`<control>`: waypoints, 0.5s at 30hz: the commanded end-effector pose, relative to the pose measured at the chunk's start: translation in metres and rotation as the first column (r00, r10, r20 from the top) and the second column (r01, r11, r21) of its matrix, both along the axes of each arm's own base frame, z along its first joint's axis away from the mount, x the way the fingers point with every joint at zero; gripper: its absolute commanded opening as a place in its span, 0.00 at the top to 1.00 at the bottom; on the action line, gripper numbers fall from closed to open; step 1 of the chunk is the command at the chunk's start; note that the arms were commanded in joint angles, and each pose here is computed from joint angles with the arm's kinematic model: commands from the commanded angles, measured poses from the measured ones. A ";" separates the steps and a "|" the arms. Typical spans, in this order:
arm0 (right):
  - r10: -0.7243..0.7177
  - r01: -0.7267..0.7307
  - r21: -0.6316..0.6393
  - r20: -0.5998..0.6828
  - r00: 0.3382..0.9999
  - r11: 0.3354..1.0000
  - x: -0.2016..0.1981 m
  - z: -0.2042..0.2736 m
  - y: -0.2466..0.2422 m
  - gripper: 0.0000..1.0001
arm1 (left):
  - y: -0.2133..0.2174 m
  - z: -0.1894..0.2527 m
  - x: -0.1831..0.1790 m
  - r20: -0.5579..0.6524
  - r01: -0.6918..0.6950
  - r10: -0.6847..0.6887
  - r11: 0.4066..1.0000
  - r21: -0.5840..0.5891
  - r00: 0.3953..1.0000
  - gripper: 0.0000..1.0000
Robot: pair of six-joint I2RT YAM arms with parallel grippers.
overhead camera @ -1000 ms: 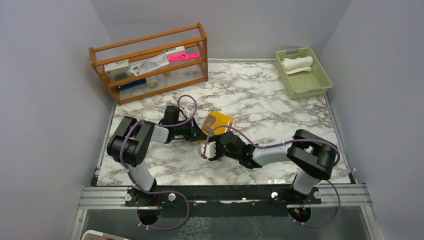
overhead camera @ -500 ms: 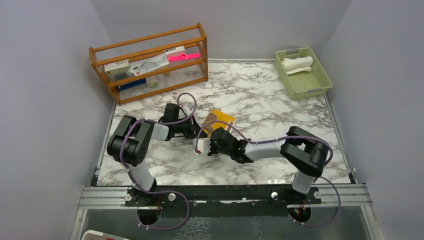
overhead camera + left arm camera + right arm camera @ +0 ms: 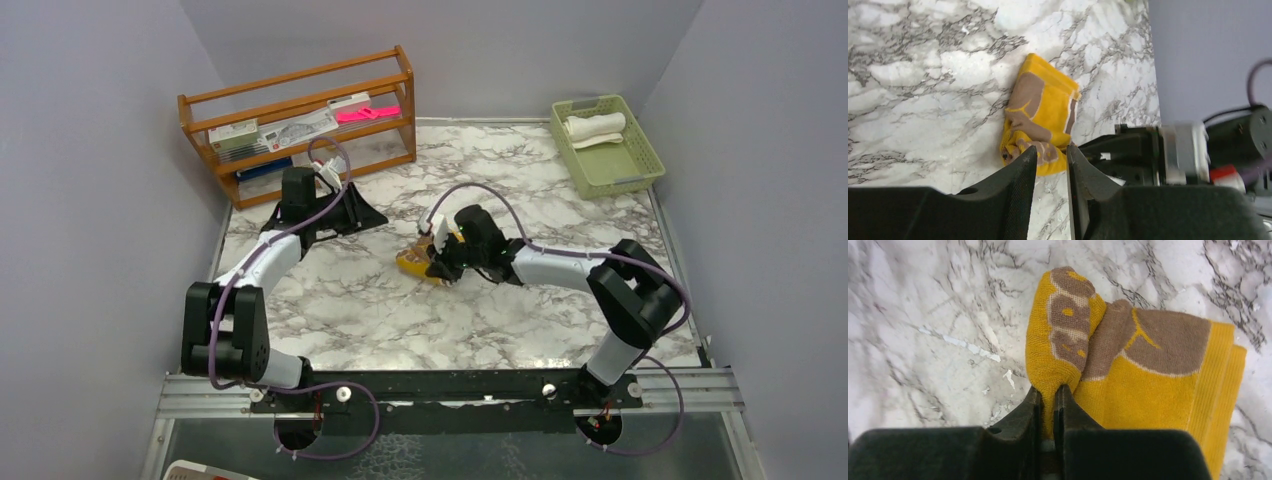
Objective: Roll the towels
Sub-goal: Roll the towel at the center of the board.
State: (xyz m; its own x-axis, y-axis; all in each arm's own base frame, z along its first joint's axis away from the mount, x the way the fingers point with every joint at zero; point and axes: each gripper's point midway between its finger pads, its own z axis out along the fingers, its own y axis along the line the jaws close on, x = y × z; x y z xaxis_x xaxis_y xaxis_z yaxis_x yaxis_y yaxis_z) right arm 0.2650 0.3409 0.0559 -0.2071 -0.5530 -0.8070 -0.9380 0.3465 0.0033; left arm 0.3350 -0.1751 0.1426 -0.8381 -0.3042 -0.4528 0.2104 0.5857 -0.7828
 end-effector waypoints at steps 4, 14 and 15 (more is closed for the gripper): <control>-0.033 0.187 0.268 -0.490 0.871 0.945 -0.007 0.030 -0.001 0.99 | -0.005 0.005 -0.023 0.013 0.057 -0.056 0.998 -0.015 0.998 0.68; -0.013 0.438 0.281 -0.830 0.558 0.854 -0.011 -0.002 -0.026 0.99 | -0.057 -0.012 -0.031 -0.010 0.129 -0.130 0.989 -0.067 0.991 0.68; -0.017 0.467 0.280 -0.844 0.536 0.839 -0.010 -0.003 -0.028 0.99 | -0.062 -0.013 -0.031 -0.014 0.133 -0.135 0.988 -0.078 0.991 0.68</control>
State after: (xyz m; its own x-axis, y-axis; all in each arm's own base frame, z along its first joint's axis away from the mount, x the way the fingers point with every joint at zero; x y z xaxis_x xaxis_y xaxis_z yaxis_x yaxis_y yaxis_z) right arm 0.2628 0.3066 0.0363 -0.8844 -0.0932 -0.4573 -0.4533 0.4052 0.7939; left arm 0.2994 -0.2177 0.1291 -0.8848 -0.2100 -0.4160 0.2518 0.5358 -0.8060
